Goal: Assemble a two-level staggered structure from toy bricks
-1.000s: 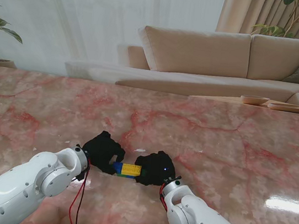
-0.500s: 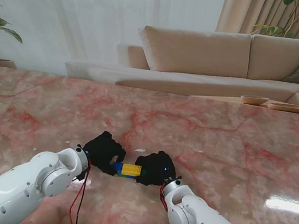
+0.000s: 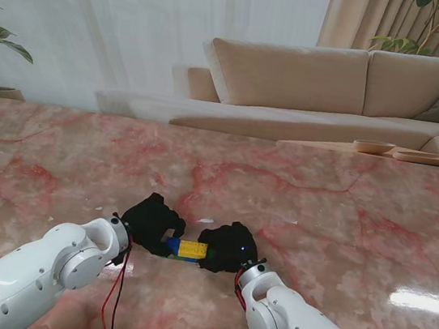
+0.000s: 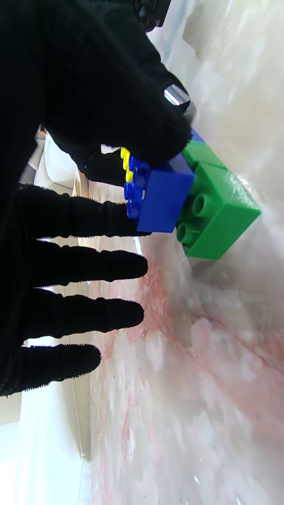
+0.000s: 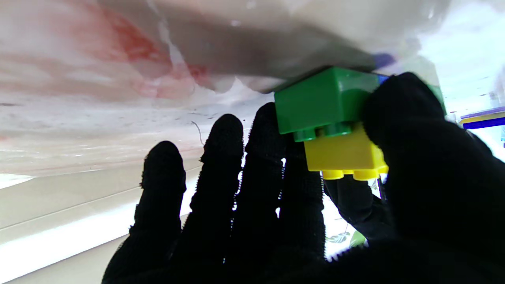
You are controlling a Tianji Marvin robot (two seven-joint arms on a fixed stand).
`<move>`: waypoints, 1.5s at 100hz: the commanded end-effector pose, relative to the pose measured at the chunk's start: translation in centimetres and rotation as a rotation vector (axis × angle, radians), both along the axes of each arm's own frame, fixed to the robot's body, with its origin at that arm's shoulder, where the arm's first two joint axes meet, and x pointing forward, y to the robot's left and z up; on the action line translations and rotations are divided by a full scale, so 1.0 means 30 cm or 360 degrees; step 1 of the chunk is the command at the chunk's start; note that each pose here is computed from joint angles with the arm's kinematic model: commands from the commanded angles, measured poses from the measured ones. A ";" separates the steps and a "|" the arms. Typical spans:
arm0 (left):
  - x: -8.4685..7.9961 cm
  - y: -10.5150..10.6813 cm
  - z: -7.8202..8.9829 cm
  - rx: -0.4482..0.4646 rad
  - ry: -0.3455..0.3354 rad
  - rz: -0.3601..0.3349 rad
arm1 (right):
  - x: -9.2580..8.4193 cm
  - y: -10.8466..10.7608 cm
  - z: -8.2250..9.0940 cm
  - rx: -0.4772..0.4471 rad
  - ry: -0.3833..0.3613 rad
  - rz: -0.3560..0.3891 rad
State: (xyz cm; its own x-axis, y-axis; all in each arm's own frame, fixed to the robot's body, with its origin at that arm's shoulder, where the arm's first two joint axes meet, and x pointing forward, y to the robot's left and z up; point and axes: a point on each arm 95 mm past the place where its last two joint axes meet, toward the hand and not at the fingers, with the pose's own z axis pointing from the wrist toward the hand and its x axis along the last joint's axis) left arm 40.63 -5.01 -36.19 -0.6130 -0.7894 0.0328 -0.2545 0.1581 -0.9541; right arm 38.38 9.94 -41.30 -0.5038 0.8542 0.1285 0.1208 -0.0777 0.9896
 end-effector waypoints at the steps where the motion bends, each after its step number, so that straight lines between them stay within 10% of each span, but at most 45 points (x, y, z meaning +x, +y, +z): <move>1: -0.013 0.004 -0.008 -0.0017 0.0009 -0.0003 | -0.010 0.003 -0.015 -0.0007 0.0034 -0.0002; 150: -0.106 0.069 0.044 -0.0416 -0.0074 0.0168 | -0.008 0.012 -0.015 -0.0009 0.0031 0.0003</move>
State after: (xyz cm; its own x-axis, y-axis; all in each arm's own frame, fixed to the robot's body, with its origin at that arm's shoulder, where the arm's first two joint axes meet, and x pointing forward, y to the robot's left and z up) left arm 37.83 -3.16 -34.03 -0.5372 -0.8164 0.2120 -0.1925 -0.1260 -0.9732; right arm 38.34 10.24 -41.31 -0.5094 0.8510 0.1276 0.1209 -0.0760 0.9897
